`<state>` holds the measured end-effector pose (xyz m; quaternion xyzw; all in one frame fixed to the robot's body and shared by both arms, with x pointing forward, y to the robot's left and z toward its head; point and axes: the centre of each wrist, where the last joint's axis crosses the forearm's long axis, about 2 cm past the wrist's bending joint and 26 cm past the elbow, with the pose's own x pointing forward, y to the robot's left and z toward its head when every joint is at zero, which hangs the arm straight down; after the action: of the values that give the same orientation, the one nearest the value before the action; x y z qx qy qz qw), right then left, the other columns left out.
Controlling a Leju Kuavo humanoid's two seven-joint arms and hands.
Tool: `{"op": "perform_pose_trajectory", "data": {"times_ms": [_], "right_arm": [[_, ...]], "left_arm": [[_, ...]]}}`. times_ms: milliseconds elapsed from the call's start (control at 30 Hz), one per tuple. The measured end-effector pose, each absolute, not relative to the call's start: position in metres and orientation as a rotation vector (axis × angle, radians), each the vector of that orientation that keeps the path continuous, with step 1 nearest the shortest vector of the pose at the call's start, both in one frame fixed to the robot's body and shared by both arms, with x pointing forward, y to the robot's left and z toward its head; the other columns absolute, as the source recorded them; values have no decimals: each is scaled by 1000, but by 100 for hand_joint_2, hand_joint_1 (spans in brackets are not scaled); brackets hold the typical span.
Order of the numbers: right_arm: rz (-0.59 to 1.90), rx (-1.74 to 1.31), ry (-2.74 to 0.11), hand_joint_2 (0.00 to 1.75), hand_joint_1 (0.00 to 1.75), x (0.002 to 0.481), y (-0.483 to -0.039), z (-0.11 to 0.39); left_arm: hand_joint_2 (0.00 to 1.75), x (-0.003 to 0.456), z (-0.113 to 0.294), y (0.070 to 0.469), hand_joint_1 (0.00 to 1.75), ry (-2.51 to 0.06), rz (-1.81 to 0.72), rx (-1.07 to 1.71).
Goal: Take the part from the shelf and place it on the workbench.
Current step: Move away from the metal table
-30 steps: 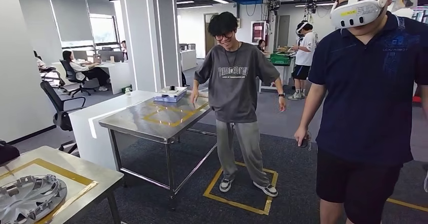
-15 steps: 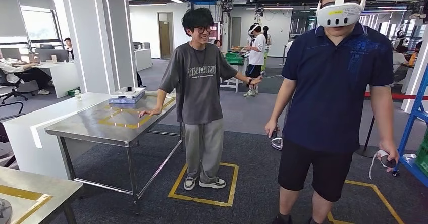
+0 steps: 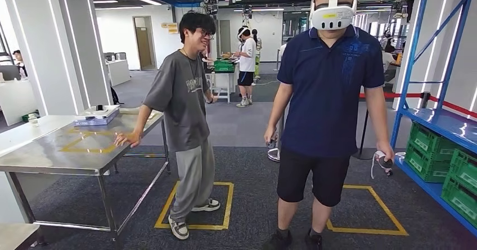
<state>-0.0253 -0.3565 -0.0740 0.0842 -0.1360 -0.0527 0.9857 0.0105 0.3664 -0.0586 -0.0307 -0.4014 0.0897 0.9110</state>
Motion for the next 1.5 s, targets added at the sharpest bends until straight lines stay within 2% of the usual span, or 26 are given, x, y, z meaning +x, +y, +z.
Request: {"op": "perform_pose_trajectory", "data": {"times_ms": [133,500,633,867,1233,1500], "right_arm": [[-194,185,-286,175,0,-24,-358,-74],[-193,153,-352,175,0,-8,-364,-80],[-180,149,-368,0,0,-3,-362,-83],[-157,131,-404,0,0,10,-358,-86],[-112,94,-489,0,0,45,-351,-85],[-100,97,-470,0,0,41,-340,-92]], "left_arm": [[175,11,-58,367,0,-817,189,-66],[175,33,-60,366,0,-855,169,-38],[0,49,-59,368,0,-883,148,-20],[0,67,-62,363,0,-903,126,-17],[0,65,-75,346,0,-843,113,-50],[0,79,-78,334,0,-832,96,-58]]}}
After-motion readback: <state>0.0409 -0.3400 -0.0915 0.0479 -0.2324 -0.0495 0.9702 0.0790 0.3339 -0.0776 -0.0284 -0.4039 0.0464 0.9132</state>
